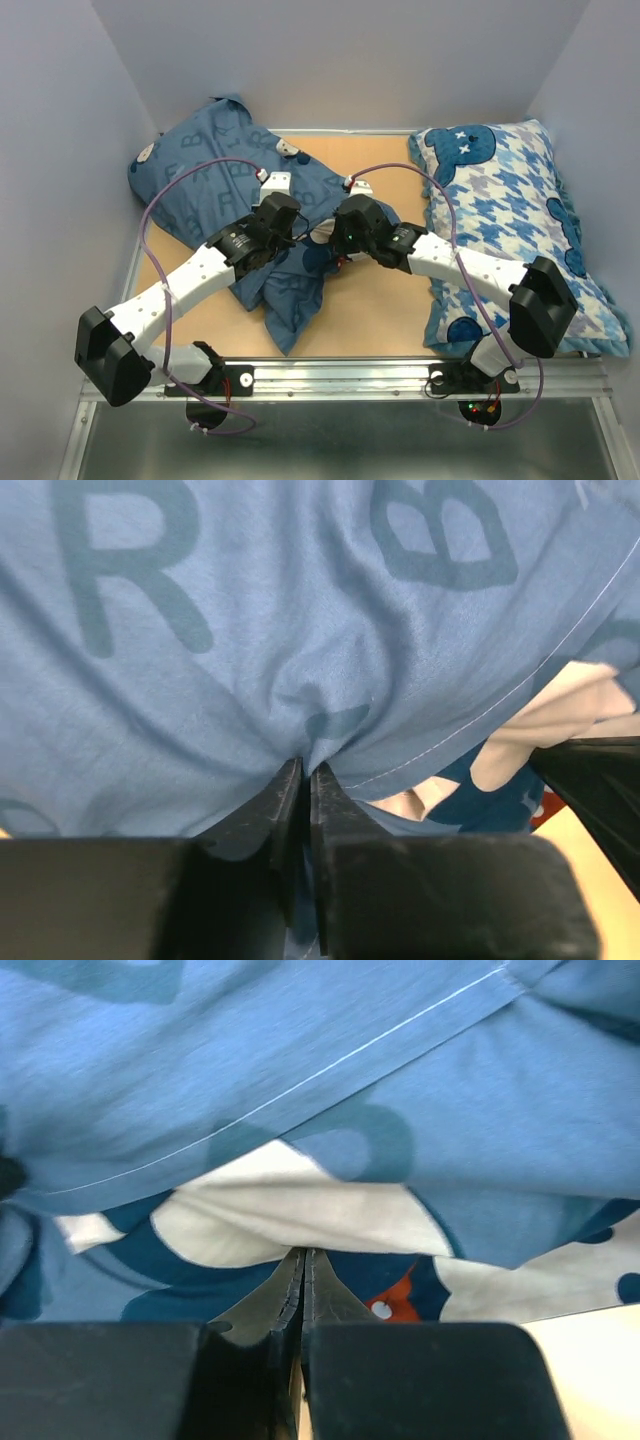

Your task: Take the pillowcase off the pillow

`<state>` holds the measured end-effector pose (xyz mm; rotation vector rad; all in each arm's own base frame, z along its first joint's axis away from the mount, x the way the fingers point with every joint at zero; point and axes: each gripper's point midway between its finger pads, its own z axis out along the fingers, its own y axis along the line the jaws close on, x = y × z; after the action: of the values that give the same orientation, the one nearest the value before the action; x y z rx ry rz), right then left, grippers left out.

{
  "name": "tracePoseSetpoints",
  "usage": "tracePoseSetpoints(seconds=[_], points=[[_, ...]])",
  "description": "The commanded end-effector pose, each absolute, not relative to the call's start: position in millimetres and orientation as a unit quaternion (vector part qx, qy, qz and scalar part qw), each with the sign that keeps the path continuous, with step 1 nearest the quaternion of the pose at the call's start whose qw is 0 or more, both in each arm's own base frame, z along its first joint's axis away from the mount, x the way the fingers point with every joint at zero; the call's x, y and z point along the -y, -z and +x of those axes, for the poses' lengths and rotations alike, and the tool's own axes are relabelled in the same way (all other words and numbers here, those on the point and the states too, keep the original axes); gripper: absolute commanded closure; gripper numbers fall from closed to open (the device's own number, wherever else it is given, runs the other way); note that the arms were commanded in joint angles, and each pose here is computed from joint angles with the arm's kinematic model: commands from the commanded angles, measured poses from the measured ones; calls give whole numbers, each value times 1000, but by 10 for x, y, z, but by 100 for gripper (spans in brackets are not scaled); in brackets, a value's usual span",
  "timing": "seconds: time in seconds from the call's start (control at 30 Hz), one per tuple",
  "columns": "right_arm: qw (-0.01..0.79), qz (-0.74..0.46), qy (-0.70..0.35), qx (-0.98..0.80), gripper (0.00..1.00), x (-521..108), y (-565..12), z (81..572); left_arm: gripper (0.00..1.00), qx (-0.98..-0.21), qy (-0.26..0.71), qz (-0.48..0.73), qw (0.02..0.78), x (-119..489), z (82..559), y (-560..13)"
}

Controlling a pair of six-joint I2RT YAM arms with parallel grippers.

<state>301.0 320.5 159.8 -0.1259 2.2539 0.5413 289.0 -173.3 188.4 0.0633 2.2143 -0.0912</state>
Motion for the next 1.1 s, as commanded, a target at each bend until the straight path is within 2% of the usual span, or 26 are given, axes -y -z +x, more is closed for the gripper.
tracePoseSetpoints(seconds=[0.0, 0.1, 0.13, 0.17, 0.27, 0.33, 0.37, 0.4, 0.43, 0.57, 0.67, 0.77, 0.8, 0.83, 0.9, 1.0, 1.03, 1.07], points=[[428, -26, -204, -880, 100, -3023, -1676, 3197, 85, -868, -13, -32, 495, 1483, 3009, -2323], [426, -22, -204, -881, 99, -2959, -1661, 3209, 85, -856, -29, -51, 513, 1383, 3033, -2498], [425, -19, -204, -882, 100, -2926, -1649, 3224, 72, -854, -29, -52, 517, 1372, 3035, -2569], [423, -21, -206, -882, 99, -2927, -1645, 3210, 67, -852, -26, -52, 521, 1374, 3035, -2612], [420, -27, -213, -882, 99, -2946, -1667, 3188, 67, -846, -35, -57, 528, 1320, 3041, -2685], [417, -35, -229, -879, 94, -2996, -1729, 3160, 66, -845, -43, -64, 529, 1268, 3047, -2715], [418, -43, -234, -877, 86, -3015, -1765, 3149, 66, -846, -42, -61, 529, 1275, 3043, -2717], [417, -49, -241, -875, 82, -3034, -1802, 3133, 68, -845, -41, -62, 530, 1274, 3045, -2728], [418, -62, -260, -868, 71, -3093, -1899, 3093, 74, -845, -42, -63, 530, 1263, 3051, -2722], [425, -93, -296, -850, 46, -3281, -2152, 2944, 87, -843, -51, -69, 531, 1214, 3085, -2709], [437, -111, -302, -840, 33, -3495, -2281, 2871, 100, -839, -48, -74, 536, 1195, 3144, -2734], [438, -122, -298, -839, 31, -3648, -2264, 2852, 100, -843, -23, -65, 533, 1278, 3165, -2778], [435, -121, -296, -842, 31, -3673, -2218, 2866, 88, -849, 2, -53, 526, 1367, 3142, -2780], [436, -115, -292, -844, 31, -3671, -2199, 2889, 65, -850, 13, -45, 524, 1401, 3119, -2782], [437, -111, -285, -846, 33, -3676, -2163, 2922, 40, -852, 34, -29, 522, 1453, 3068, -2772], [435, -111, -279, -849, 44, -3722, -2081, 2971, 25, -849, 90, 1, 520, 1571, 2913, -2782], [436, -106, -272, -851, 56, -3724, -2041, 3007, 24, -849, 98, 8, 519, 1592, 2889, -2745], [435, -102, -268, -853, 62, -3724, -2014, 3023, 24, -850, 106, 15, 516, 1619, 2866, -2720]])
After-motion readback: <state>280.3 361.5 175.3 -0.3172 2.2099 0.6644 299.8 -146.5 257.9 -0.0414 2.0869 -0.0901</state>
